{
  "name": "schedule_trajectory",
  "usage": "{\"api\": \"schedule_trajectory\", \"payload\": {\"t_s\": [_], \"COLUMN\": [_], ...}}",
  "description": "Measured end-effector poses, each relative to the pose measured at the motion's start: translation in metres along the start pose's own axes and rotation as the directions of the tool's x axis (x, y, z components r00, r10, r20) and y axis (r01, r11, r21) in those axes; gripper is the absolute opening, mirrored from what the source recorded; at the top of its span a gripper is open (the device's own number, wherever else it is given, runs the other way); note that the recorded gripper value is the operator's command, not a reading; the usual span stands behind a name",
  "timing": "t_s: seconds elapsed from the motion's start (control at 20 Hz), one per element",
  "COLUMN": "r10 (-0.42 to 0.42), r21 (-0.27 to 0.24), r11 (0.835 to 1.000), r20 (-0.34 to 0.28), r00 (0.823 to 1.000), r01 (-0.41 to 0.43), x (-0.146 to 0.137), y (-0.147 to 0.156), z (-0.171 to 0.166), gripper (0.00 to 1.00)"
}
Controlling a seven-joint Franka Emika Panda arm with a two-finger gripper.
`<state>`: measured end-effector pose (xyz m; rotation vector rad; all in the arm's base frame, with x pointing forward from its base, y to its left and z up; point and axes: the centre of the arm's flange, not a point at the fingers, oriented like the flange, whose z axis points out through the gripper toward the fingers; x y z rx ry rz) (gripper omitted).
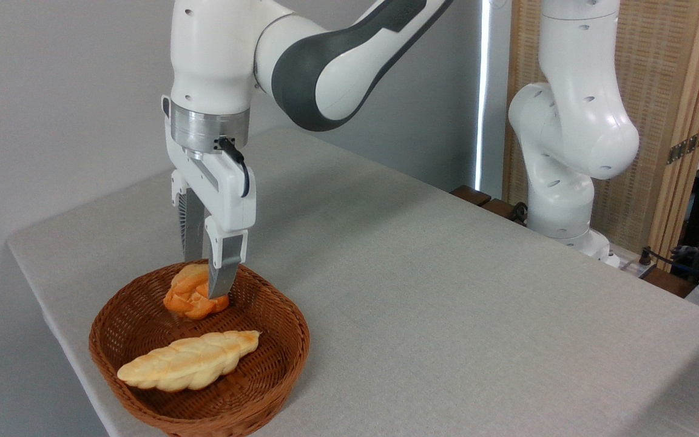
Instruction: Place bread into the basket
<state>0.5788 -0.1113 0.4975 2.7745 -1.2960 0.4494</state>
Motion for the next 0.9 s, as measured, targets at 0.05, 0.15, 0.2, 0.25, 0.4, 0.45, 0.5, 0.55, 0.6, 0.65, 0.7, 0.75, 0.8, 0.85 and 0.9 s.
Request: {"api": "schedule_trajectory", "payload": {"t_s": [0.05,0.15,0.2,0.25,0.4,0.45,0.5,0.55,0.6,0.65,0.7,0.75,0.8,0.85,0.9], "r10": [-0.008,-0.023,-0.031,-0.036,-0.029,-0.031,-0.04,-0.052,-0.071,-0.092,-0.113,-0.133,-0.143,-0.15,-0.154], "r21": [-0.012,-0.038,-0.049,-0.056,-0.06,-0.064,-0.066,-0.064,-0.06,-0.056,-0.053,-0.054,-0.057,-0.057,-0.055], "r11": [1.0,0.999,0.998,0.998,0.997,0.997,0.997,0.996,0.995,0.993,0.991,0.988,0.987,0.985,0.985], "r20": [0.012,0.039,0.053,0.072,0.127,0.137,0.145,0.146,0.145,0.144,0.144,0.148,0.153,0.155,0.157], "r00": [1.0,0.999,0.998,0.997,0.991,0.99,0.989,0.988,0.987,0.985,0.983,0.98,0.978,0.976,0.976], "r01": [0.008,0.024,0.033,0.04,0.037,0.04,0.05,0.062,0.081,0.101,0.122,0.142,0.153,0.16,0.164], "x": [-0.004,-0.014,-0.02,-0.027,-0.043,-0.046,-0.05,-0.054,-0.056,-0.058,-0.059,-0.059,-0.06,-0.061,-0.061], "y": [-0.001,-0.003,-0.005,-0.008,-0.011,-0.011,-0.013,-0.016,-0.019,-0.021,-0.021,-0.019,-0.018,-0.017,-0.017], "z": [-0.002,-0.011,-0.017,-0.023,-0.035,-0.036,-0.039,-0.041,-0.043,-0.044,-0.046,-0.048,-0.051,-0.053,-0.055], "gripper": [1.0,1.0,1.0,1.0,1.0,1.0,1.0,1.0,1.0,1.0,1.0,1.0,1.0,1.0,1.0]}}
